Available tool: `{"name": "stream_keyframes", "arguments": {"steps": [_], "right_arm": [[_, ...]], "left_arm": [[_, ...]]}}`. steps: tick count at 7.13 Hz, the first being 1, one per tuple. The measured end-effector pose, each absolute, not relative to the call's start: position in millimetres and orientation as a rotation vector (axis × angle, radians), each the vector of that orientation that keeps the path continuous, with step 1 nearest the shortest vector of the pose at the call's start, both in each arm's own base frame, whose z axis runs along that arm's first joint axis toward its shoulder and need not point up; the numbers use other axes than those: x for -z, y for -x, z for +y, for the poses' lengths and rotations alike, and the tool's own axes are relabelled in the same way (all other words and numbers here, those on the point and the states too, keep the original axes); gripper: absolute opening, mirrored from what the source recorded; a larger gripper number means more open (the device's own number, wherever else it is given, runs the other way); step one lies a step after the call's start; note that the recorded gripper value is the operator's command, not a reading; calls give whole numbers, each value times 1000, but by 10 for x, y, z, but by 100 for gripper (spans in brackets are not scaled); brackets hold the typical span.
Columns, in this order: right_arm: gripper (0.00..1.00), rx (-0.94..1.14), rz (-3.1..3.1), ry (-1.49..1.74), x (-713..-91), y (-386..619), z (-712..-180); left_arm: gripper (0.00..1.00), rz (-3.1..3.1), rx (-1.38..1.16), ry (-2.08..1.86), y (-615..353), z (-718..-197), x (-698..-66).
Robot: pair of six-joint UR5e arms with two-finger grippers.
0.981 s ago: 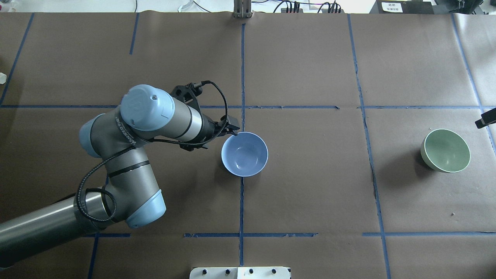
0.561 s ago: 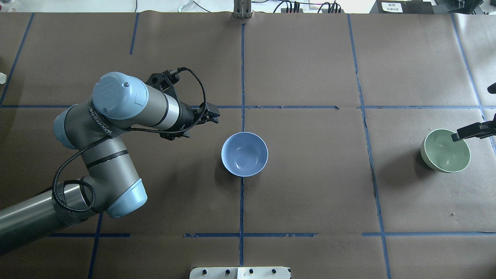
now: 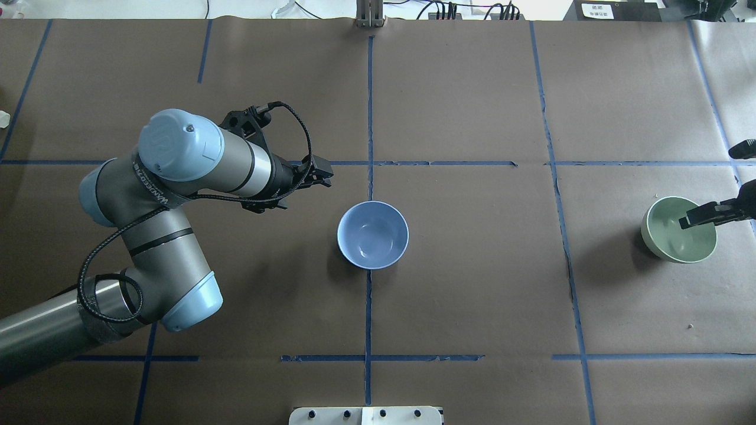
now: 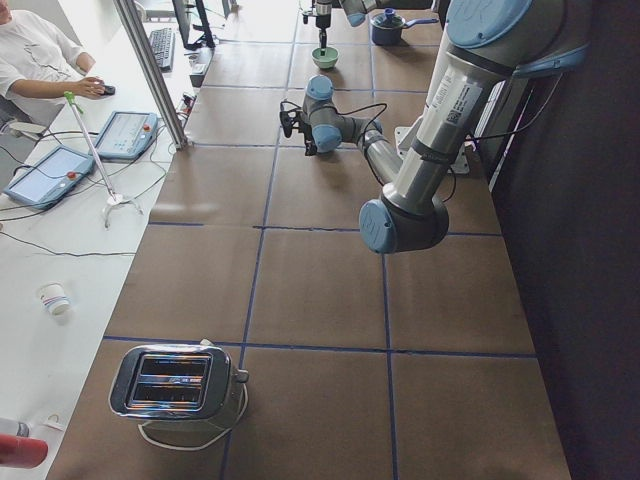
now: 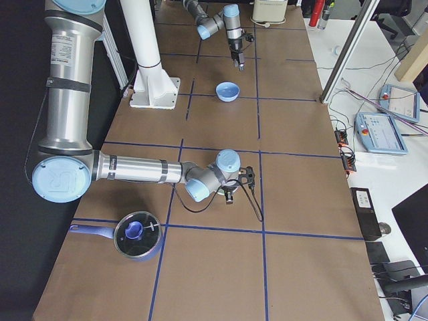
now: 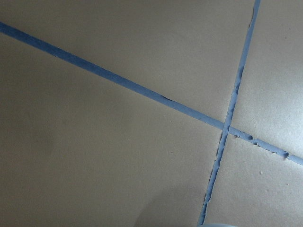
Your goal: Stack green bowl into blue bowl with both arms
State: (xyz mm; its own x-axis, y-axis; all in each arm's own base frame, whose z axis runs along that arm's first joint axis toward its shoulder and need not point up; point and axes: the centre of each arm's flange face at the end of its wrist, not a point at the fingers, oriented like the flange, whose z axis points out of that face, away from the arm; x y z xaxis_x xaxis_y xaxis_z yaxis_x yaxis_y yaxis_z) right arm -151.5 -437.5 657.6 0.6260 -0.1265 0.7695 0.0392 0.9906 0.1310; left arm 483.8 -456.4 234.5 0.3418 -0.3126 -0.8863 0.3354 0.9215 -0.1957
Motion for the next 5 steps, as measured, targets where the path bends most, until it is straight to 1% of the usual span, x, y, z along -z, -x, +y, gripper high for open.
{"name": "stream_keyframes", "arguments": {"steps": [2,3,4,5], "right_arm": [[0,110,-908,-128,-6514,1501,-4338],[0,114,-933,-159,-6290,1513,-4351],[0,88,-978,-180,-5911,1549,-4368],[0,33,-1046,-180,-5401,1664,-4392]], "left_arm": [[100,1152,421,-24,-4820,-4561,-2326],[100,1160,419,-27,-4796,-4550,-2293],[100,1168,418,-31,-4759,-4545,-2258],[100,1179,419,-37,-4685,-4532,-2223]]}}
